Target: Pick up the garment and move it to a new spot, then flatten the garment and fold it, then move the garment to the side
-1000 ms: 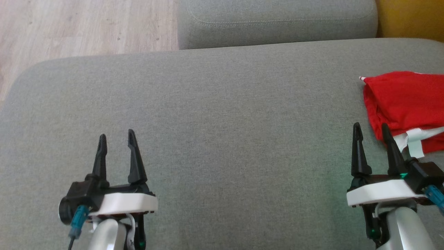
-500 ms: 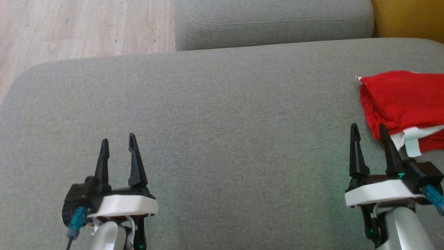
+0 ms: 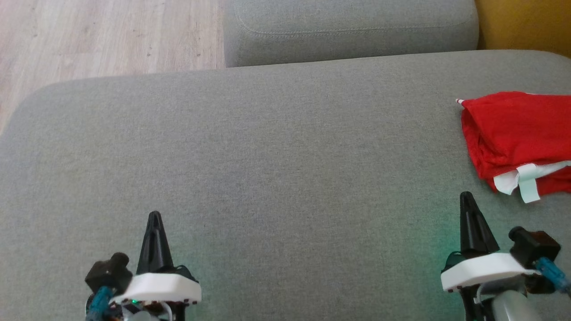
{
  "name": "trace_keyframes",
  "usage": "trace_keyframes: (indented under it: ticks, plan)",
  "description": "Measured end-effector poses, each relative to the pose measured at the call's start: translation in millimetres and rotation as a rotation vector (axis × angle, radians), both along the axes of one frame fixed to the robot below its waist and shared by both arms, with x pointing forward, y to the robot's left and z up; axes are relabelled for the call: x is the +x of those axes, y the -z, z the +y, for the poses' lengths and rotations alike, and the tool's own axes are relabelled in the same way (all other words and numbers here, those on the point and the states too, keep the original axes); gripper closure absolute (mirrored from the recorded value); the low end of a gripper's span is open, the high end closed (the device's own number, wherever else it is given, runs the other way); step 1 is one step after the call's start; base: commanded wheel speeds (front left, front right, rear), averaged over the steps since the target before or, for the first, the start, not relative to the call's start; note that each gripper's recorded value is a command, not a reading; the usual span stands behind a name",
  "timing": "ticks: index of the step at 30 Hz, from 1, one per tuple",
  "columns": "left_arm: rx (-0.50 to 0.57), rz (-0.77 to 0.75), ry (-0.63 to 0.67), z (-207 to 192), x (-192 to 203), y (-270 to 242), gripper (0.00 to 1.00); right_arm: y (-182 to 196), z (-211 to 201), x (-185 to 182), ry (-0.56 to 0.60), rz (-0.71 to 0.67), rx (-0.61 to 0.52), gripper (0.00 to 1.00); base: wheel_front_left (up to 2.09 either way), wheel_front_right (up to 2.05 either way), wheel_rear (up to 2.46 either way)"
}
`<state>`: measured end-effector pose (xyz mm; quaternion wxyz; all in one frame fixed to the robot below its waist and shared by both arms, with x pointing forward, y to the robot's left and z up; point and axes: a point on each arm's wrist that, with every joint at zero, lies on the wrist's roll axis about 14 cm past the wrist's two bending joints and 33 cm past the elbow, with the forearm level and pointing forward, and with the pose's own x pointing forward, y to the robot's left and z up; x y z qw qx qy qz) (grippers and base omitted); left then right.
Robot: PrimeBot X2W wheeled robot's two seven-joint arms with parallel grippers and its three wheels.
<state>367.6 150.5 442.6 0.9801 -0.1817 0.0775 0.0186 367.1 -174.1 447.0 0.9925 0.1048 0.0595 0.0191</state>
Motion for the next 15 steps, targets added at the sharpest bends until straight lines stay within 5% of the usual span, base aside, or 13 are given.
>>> trace_keyframes:
  ticks: [15]
  plan:
    - [-0.155, 0.037, -0.045, 7.9, 0.1, 2.8, 1.0, -0.5, -9.3, 0.0, 0.066, 0.023, 0.171, 1.0, 0.0, 0.0, 0.0]
